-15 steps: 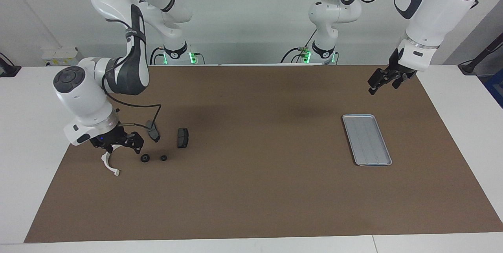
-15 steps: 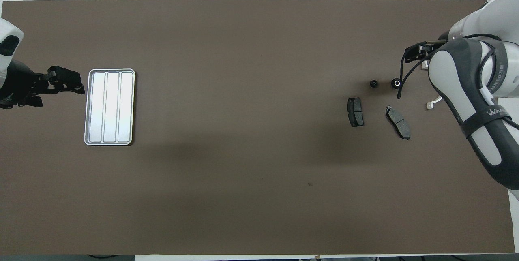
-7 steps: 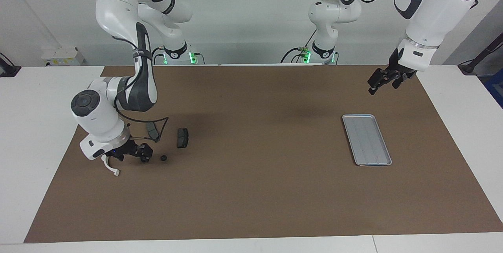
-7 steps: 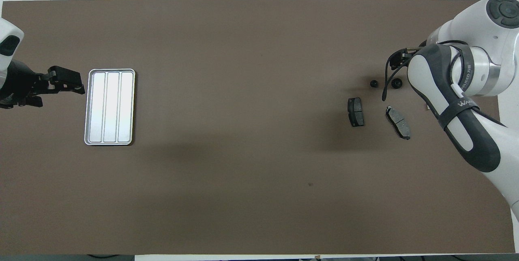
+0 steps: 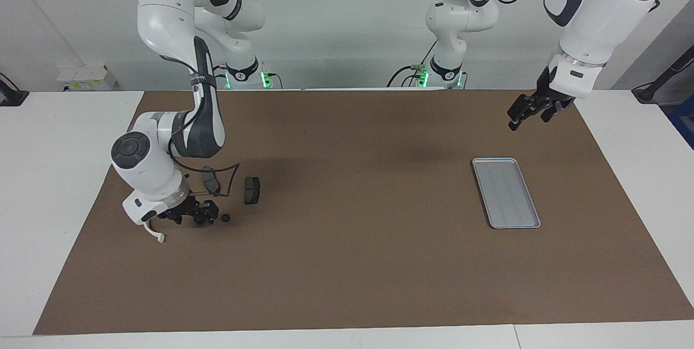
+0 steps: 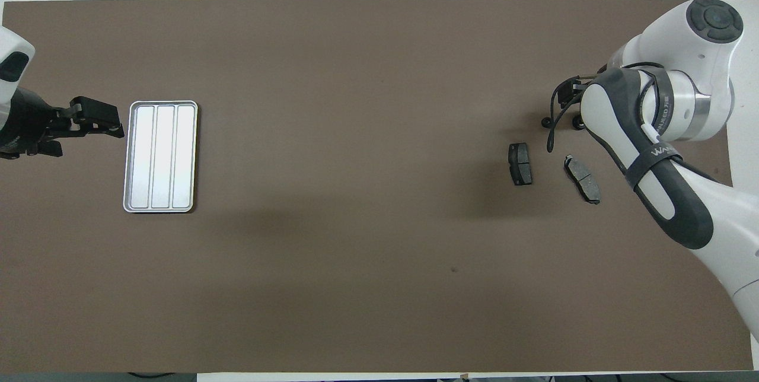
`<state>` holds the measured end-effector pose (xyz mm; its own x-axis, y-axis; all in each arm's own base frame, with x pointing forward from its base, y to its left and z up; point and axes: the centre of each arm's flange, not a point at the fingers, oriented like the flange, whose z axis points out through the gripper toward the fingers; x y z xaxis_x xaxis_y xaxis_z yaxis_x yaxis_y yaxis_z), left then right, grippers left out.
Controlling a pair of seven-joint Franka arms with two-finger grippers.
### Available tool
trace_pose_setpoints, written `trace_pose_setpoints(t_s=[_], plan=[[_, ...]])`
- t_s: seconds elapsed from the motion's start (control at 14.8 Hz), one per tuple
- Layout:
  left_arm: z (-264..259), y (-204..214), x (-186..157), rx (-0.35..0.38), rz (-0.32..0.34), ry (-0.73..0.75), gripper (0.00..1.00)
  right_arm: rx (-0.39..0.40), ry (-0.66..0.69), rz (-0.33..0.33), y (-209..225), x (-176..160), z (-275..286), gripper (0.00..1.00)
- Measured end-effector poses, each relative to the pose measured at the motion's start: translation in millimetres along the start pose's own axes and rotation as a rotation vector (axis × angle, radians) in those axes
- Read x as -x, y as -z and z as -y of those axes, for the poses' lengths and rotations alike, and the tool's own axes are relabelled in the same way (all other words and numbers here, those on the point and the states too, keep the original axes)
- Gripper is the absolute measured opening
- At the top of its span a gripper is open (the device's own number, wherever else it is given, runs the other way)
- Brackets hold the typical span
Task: Pick bearing gear from pile to tray
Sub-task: 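Close the right gripper on the black bearing gear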
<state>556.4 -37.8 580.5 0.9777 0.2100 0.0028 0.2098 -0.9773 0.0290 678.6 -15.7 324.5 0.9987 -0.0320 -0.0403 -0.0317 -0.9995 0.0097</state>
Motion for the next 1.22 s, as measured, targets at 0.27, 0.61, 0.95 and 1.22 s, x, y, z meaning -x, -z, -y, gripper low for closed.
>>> trace_pose_setpoints(t_s=[0.27, 0.61, 0.95, 1.22], plan=[[0, 0, 0, 0.0, 0.0, 0.0, 1.0, -0.001, 0.003, 0.056, -5, 6, 2, 0.9], [0, 0, 0, 0.0, 0.0, 0.0, 1.0, 0.001, -0.004, 0.088, -8, 10, -3, 0.92], [0, 0, 0, 0.0, 0.0, 0.0, 1.0, 0.007, -0.016, 0.104, -16, 15, -18, 0.91], [0, 0, 0, 0.0, 0.0, 0.0, 1.0, 0.008, -0.023, 0.114, -21, 17, -23, 0.9]])
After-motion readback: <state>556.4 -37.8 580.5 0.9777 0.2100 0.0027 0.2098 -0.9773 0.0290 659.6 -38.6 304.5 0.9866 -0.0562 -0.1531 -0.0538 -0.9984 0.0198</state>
